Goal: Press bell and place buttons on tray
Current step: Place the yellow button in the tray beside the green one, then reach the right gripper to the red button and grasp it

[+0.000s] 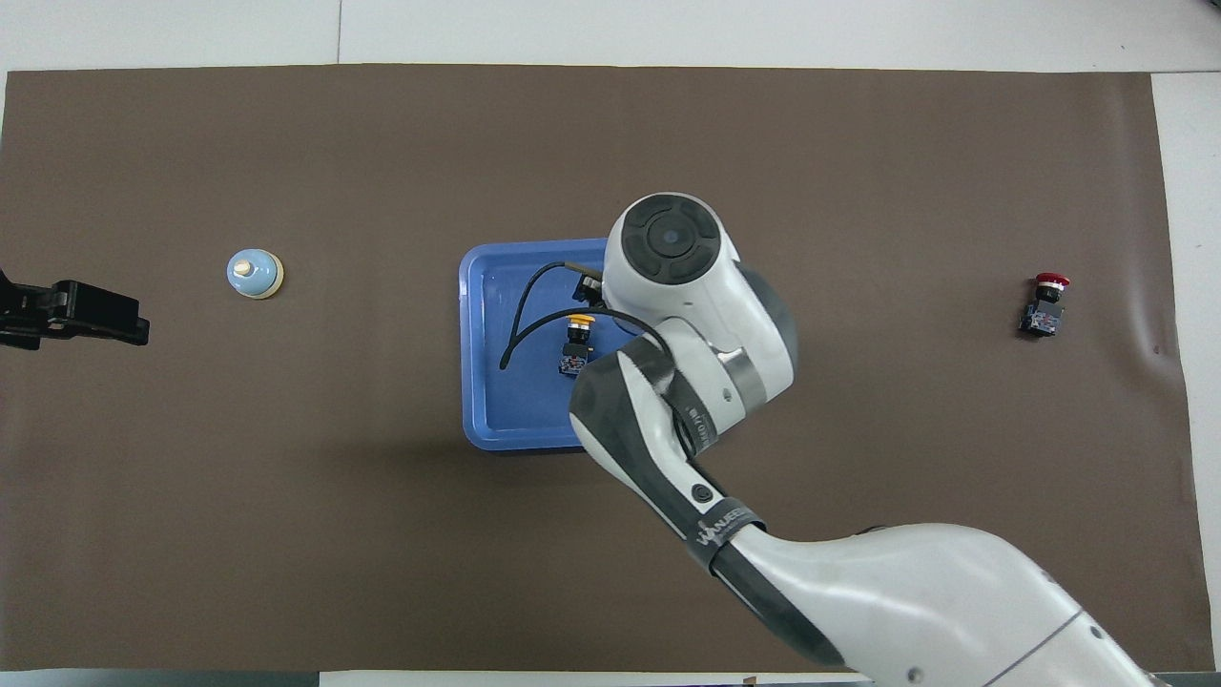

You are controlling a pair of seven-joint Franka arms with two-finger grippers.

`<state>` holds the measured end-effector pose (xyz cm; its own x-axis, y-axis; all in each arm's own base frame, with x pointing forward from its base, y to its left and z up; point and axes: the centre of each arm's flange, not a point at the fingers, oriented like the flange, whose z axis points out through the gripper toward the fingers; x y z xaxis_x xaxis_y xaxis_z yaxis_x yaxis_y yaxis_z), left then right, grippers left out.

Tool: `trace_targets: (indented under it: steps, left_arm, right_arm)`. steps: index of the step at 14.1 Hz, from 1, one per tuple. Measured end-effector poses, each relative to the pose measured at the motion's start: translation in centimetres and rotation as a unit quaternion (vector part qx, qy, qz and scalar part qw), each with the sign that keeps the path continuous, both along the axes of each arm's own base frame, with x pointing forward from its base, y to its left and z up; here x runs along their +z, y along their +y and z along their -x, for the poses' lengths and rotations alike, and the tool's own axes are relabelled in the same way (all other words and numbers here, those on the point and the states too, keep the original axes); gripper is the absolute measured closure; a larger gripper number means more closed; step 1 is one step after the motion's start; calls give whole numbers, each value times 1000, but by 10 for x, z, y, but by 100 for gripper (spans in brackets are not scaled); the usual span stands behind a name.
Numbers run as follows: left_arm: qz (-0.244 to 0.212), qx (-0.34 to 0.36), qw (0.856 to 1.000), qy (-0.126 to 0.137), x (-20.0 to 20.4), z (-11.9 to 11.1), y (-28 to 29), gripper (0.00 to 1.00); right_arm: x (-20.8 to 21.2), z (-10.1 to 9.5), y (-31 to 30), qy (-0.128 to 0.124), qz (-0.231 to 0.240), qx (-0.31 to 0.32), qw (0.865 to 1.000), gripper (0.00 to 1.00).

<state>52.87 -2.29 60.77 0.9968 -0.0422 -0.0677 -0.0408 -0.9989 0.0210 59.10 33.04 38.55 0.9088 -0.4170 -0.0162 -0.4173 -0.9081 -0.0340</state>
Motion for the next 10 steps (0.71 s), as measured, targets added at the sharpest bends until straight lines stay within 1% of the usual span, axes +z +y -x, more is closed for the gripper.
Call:
trace_targets:
  steps: [3, 5, 8, 10]
  left_arm:
    - [0, 0, 1000, 0, 0, 0, 0, 0]
    - [0, 0, 1000, 0, 0, 0, 0, 0]
    - [0, 0, 1000, 0, 0, 0, 0, 0]
    - [0, 0, 1000, 0, 0, 0, 0, 0]
  right_arm:
    - [48, -24, -92, 5, 5, 16, 1000, 0]
    - [64, -37, -162, 13, 11, 27, 999, 0]
    - [60, -52, -264, 22, 33, 69, 997, 0]
    - [48, -51, -319, 35, 50, 89, 994, 0]
